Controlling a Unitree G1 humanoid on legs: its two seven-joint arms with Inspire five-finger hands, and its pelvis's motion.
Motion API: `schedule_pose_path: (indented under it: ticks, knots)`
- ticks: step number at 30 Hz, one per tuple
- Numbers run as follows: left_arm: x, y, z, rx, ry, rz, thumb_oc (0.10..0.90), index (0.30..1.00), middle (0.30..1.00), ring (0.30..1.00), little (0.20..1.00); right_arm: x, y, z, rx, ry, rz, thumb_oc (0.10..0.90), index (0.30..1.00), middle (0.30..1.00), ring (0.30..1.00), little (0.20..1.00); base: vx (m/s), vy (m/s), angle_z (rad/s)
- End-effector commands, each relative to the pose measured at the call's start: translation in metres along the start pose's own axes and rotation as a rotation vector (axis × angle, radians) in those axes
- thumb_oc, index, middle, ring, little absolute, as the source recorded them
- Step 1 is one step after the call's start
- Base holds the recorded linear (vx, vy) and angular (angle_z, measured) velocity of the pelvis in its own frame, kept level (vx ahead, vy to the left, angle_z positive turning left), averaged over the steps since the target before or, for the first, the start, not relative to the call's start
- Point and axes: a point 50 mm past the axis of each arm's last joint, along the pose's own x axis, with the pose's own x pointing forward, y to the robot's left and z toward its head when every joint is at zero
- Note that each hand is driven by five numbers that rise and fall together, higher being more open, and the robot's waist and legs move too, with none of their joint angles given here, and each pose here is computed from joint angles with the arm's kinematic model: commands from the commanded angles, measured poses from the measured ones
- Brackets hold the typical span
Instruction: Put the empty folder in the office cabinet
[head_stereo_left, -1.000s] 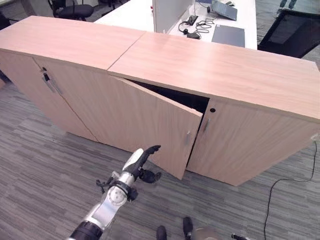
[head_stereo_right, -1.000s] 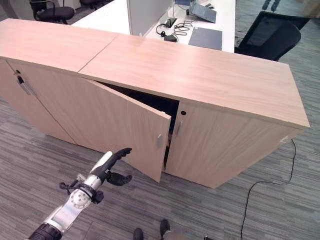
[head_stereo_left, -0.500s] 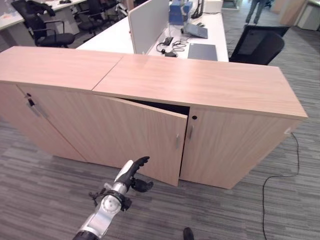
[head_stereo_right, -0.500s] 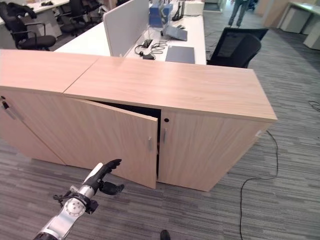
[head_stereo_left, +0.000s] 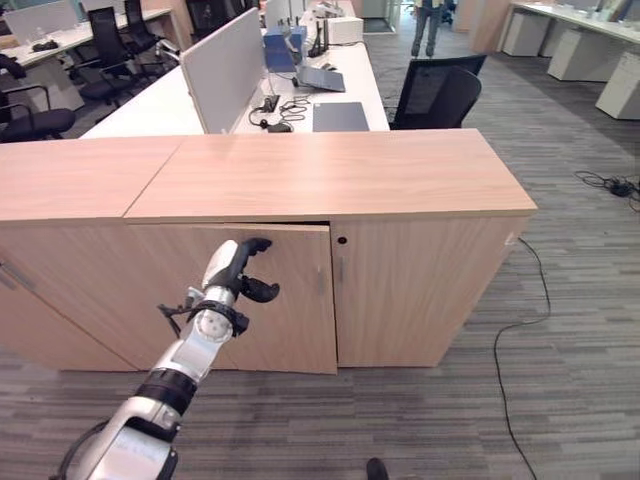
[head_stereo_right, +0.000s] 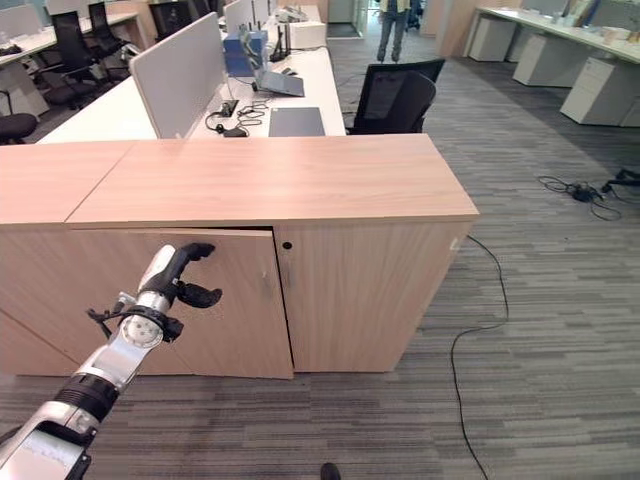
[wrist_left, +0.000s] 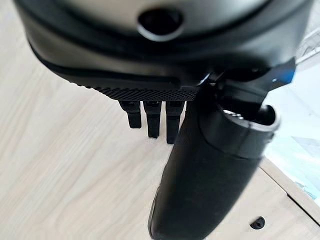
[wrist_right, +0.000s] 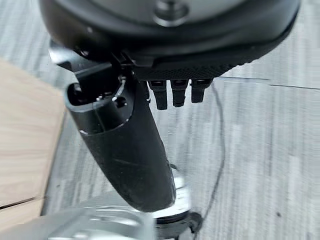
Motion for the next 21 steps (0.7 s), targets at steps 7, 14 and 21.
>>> schedule_pose_path:
  ticks: [7,14,21]
  knots:
    - [-0.001,-0.005,0.003,-0.341,-0.027,0.026,0.8,0.9,0.9,0.9,0.9,0.0,-0.022,-0.011,-0.013,0.053,-0.063,0.8,0.9,0.9,0.9,0.9,0.0,0.011,-0.08]
    - [-0.065,-0.09,-0.062,-0.721,0.286,-0.17,0.8,0.9,0.9,0.9,0.9,0.001,-0.023,0.0,0.033,0.028,-0.07,0.8,0.9,0.9,0.9,0.9,0.0,0.0,0.0]
    - [-0.145,-0.155,-0.114,-0.919,0.664,-0.308,0.8,0.9,0.9,0.9,0.9,0.002,-0.018,0.008,0.027,0.01,-0.051,0.8,0.9,0.9,0.9,0.9,0.01,-0.002,0.08]
